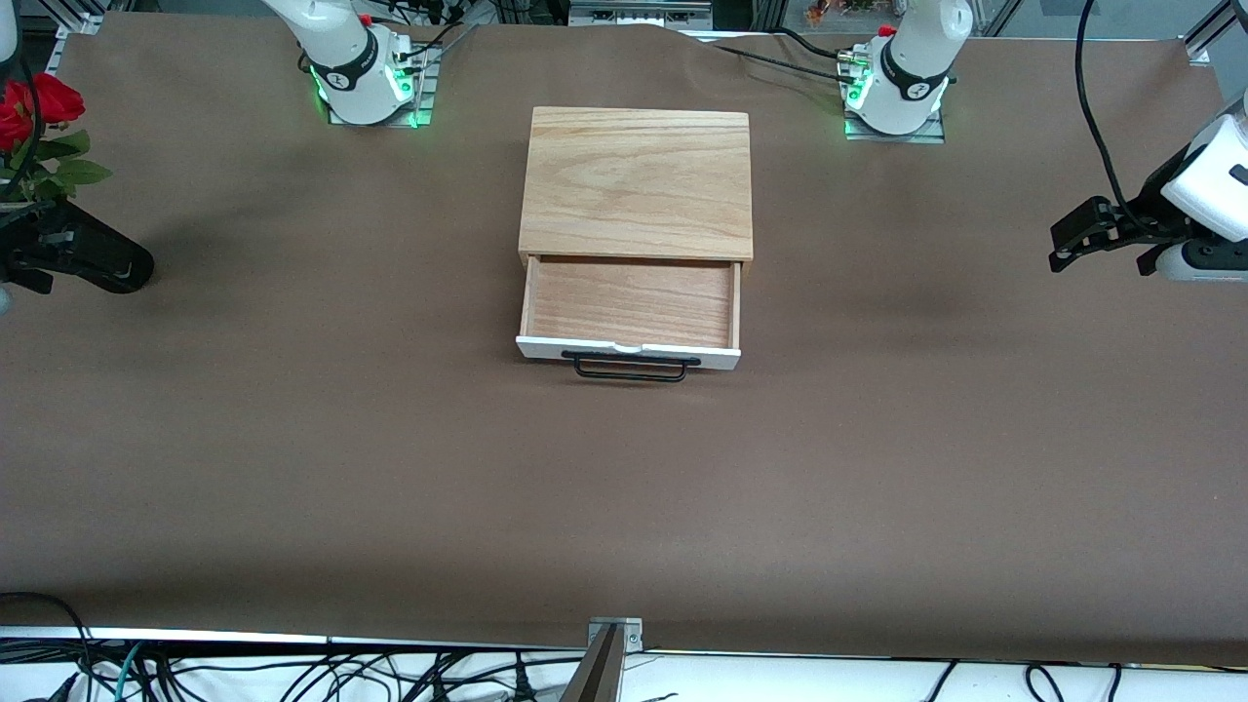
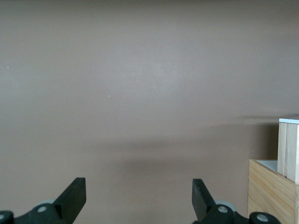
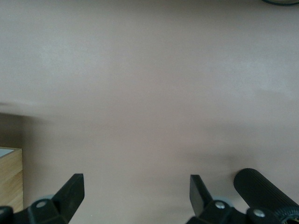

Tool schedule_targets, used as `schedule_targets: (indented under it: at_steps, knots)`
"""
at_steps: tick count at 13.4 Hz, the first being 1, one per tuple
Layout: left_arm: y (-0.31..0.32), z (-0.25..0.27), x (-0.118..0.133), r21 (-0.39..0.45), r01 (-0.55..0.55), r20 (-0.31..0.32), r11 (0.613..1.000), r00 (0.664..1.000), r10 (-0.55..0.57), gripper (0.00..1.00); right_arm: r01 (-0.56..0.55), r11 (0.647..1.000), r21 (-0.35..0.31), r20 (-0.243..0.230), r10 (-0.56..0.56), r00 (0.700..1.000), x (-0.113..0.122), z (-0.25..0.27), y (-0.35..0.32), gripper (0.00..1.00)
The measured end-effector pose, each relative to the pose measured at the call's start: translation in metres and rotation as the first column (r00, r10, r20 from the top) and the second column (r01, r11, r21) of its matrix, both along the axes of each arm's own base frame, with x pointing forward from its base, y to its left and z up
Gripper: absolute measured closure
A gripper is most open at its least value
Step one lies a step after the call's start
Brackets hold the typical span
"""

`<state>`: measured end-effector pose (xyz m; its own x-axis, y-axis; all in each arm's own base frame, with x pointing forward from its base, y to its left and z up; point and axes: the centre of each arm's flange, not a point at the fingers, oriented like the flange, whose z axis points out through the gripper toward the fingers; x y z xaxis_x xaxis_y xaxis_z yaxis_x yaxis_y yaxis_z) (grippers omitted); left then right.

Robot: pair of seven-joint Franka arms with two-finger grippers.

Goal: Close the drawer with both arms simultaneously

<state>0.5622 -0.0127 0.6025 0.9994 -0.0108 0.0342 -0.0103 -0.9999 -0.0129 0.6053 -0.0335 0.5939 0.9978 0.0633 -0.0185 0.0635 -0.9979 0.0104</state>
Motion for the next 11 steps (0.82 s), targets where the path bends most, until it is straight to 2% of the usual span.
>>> schedule_targets:
  at_steps: [11]
  knots:
    - [-0.002, -0.014, 0.006, -0.002, 0.004, -0.025, 1.000, 1.000, -0.004, 0.00, 0.000, 1.000, 0.000, -0.002, 0.000, 1.000, 0.001, -0.001, 0.000, 0.00]
